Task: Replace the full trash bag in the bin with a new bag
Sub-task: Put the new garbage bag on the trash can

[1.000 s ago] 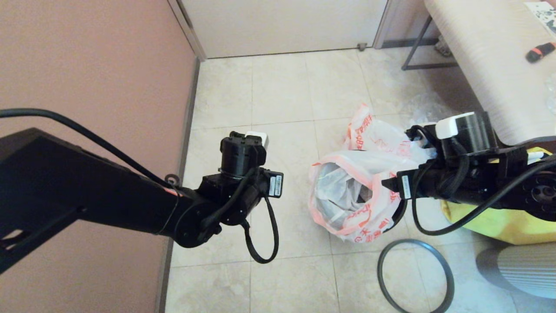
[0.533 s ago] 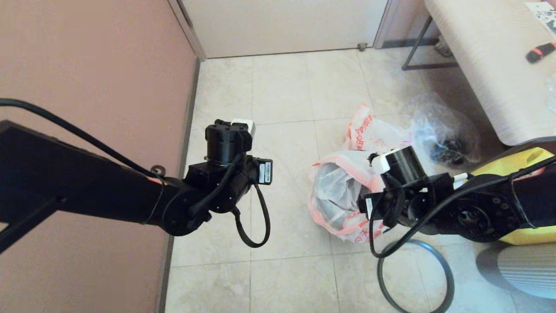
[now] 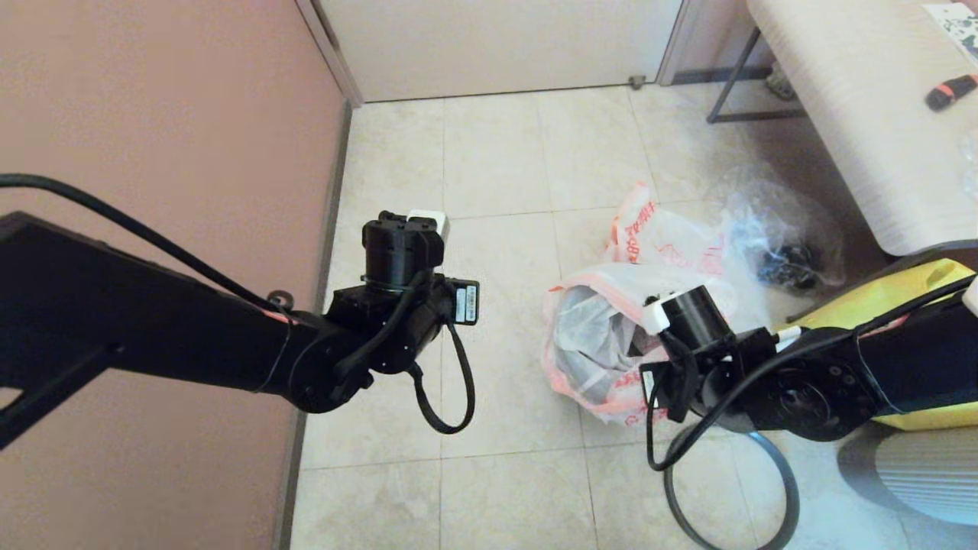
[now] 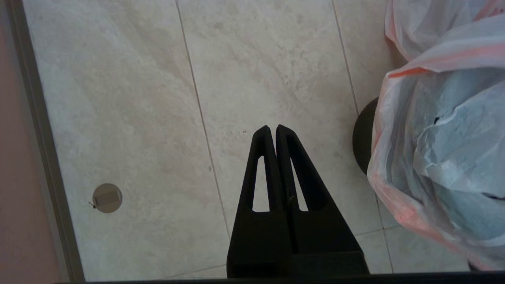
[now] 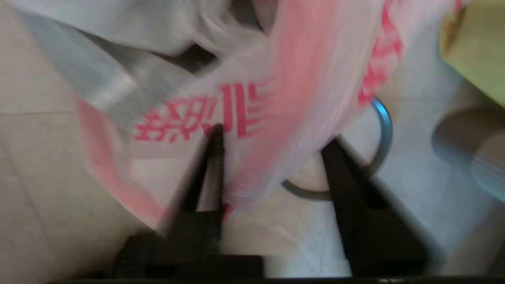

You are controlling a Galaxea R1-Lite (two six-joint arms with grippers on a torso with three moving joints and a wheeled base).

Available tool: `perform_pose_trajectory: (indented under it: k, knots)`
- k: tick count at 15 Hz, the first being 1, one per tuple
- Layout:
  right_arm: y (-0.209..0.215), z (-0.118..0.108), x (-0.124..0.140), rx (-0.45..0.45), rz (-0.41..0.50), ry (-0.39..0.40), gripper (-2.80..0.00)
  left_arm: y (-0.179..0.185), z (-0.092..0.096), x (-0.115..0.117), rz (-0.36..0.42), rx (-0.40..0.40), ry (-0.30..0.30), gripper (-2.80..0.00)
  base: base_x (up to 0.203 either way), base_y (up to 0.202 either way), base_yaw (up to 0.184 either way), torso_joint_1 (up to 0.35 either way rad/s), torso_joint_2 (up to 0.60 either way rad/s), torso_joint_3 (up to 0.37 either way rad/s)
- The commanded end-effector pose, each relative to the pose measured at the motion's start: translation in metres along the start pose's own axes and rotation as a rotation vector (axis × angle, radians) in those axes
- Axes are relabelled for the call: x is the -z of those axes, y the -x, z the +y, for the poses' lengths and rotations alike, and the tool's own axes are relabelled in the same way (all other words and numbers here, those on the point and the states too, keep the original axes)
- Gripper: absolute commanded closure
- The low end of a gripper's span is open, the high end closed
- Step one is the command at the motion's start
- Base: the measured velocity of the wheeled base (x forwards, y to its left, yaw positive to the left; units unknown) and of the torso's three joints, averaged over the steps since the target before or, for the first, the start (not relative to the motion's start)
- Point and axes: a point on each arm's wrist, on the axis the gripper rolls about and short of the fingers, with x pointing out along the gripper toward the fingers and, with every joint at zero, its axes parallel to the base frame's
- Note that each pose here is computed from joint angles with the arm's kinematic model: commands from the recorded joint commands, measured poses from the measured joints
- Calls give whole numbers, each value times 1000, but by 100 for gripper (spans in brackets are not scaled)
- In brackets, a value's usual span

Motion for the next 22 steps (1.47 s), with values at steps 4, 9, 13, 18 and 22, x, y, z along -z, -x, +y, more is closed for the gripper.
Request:
perform_pose_trajectory:
  k: [4,9,13,18,22]
  knots:
    - [7,-33,22,67,61,-25,0,-6,-17,22,54,29,-30,0,0,0,0,0,0,0]
    - [-24,-69,43,170,176,-104,0,4,-50,54,134,109,-66,0,0,0,0,0,0,0]
    - [-61,-66,48,148,154,-149,0,5,-60,63,197,159,-105,0,0,0,0,0,0,0]
    - [-103,-86,38,201,129,-186,0,14,-53,64,262,163,-130,0,0,0,0,0,0,0]
    - [-115,-92,21,188,86,-230,0,27,-46,56,302,159,-151,0,0,0,0,0,0,0]
